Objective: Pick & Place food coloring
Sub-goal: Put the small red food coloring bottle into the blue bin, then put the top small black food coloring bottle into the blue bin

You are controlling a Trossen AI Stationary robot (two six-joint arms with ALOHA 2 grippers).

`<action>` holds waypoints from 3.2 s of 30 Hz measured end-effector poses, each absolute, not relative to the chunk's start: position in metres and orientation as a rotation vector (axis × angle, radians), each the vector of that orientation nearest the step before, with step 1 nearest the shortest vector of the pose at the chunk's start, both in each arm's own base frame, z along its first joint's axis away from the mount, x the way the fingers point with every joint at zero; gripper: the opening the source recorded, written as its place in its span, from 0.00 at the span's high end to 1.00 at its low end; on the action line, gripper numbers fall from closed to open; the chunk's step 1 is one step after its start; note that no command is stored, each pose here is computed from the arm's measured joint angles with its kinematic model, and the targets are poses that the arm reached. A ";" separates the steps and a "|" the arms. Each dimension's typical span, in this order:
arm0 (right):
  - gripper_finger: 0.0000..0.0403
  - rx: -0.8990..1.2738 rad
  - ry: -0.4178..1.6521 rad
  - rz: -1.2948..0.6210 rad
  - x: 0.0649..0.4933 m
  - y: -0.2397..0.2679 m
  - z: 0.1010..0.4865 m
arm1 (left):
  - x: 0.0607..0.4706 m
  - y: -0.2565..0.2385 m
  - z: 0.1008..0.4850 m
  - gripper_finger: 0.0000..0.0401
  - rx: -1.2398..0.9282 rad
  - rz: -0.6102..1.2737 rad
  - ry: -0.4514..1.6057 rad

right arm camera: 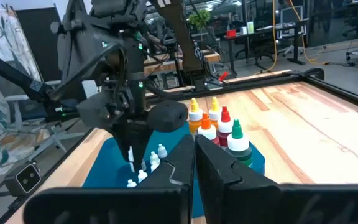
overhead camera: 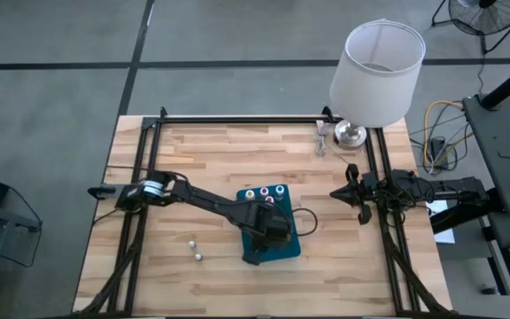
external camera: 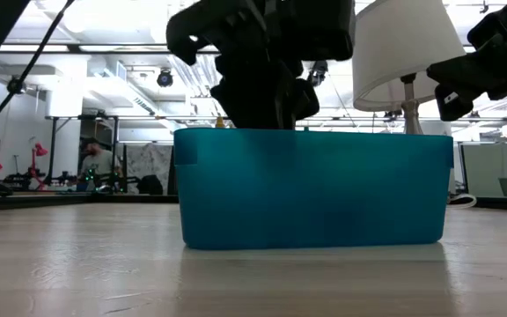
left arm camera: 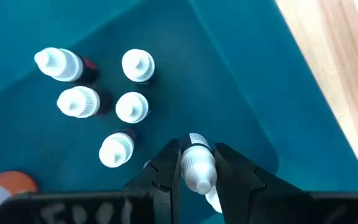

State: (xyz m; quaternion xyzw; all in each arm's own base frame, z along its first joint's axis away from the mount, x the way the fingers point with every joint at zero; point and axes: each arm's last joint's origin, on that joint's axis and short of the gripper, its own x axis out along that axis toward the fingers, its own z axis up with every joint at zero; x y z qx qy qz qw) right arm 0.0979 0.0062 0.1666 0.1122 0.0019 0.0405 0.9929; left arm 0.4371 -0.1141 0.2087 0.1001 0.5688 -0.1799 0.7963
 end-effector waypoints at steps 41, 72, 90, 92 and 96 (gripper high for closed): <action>0.98 0.225 0.004 0.082 0.098 0.006 0.167 | 0.446 -0.117 0.181 0.75 0.198 -0.401 1.247; 0.98 0.225 0.005 0.082 0.098 0.006 0.167 | 0.426 -0.108 0.256 0.74 0.190 -0.362 1.245; 0.98 0.225 0.004 0.081 0.098 0.006 0.167 | 0.327 -0.109 0.264 0.74 0.150 -0.357 1.249; 0.98 0.225 0.004 0.081 0.098 0.006 0.167 | 0.312 -0.112 0.261 0.74 0.153 -0.373 1.230; 0.98 0.225 0.004 0.081 0.098 0.006 0.167 | 0.284 -0.114 0.256 0.74 0.176 -0.412 1.204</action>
